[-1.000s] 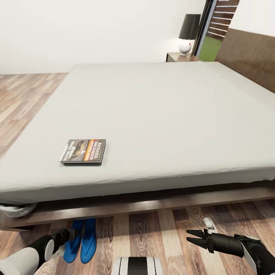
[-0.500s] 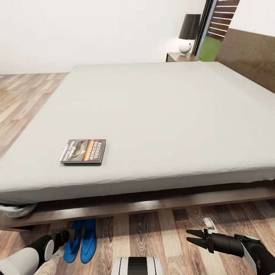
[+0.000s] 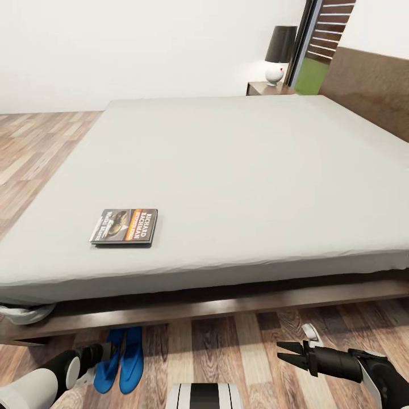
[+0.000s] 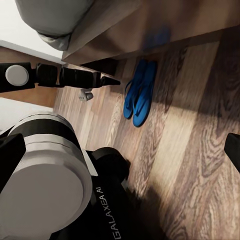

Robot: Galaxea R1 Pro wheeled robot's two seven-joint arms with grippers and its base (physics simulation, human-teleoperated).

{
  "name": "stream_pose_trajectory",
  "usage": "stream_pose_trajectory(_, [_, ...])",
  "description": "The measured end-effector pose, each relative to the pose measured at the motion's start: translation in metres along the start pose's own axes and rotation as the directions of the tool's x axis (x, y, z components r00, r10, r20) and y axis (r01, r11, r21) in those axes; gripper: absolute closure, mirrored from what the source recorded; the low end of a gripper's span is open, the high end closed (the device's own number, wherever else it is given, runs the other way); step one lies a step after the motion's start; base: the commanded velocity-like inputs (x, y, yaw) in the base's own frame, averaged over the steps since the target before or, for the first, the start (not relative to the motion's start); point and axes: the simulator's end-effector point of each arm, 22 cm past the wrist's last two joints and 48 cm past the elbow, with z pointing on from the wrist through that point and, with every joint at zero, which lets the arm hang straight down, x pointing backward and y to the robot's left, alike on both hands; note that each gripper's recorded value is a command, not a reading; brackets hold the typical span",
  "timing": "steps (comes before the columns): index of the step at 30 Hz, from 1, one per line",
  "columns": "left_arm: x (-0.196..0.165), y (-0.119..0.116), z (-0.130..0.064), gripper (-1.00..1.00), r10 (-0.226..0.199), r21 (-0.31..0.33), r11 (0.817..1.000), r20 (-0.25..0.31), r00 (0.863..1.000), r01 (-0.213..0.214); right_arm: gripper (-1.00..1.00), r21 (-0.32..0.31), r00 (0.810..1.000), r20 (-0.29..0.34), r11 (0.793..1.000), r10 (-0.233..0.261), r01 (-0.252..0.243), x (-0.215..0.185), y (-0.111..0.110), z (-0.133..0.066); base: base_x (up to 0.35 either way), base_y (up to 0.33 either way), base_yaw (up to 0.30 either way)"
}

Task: In the bedroom, move the book from the bed onto either nightstand, and place the two sandals side by side next to the bed.

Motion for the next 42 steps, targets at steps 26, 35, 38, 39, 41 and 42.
stream_pose_trajectory(26, [0.007, 0.001, -0.012, -1.0, -0.006, -0.011, 1.0, -0.009, 1.0, 0.005, -1.0, -0.005, 1.0, 0.012, 1.0, -0.029, 0.029, -0.011, 0.011, -0.002, 0.0, 0.0, 0.0])
stream_pose_trajectory(35, [0.01, 0.002, -0.016, -1.0, -0.007, -0.016, 1.0, -0.017, 1.0, 0.007, -1.0, -0.014, 0.999, 0.018, 0.999, -0.037, 0.038, -0.014, 0.017, 0.002, 0.0, 0.0, 0.0])
stream_pose_trajectory(38, [0.008, 0.002, -0.016, -1.0, -0.007, -0.014, 1.0, -0.015, 1.0, 0.007, -1.0, -0.015, 0.999, 0.018, 0.999, -0.037, 0.037, -0.013, 0.017, 0.002, 0.0, 0.0, 0.0])
stream_pose_trajectory(39, [0.007, 0.002, -0.016, -1.0, -0.007, -0.015, 1.0, -0.014, 1.0, 0.007, -1.0, -0.015, 0.999, 0.018, 0.999, -0.037, 0.037, -0.013, 0.017, 0.002, 0.0, 0.0, 0.0])
stream_pose_trajectory(41, [0.006, 0.002, -0.016, -1.0, -0.007, -0.015, 1.0, -0.013, 1.0, 0.006, -1.0, -0.015, 0.999, 0.018, 0.999, -0.037, 0.037, -0.013, 0.017, 0.002, 0.0, 0.0, 0.0])
stream_pose_trajectory(42, [0.005, 0.002, -0.015, -1.0, -0.006, -0.016, 1.0, -0.013, 1.0, 0.006, -1.0, -0.015, 0.999, 0.018, 0.999, -0.037, 0.037, -0.013, 0.017, 0.002, 0.0, 0.0, 0.0])
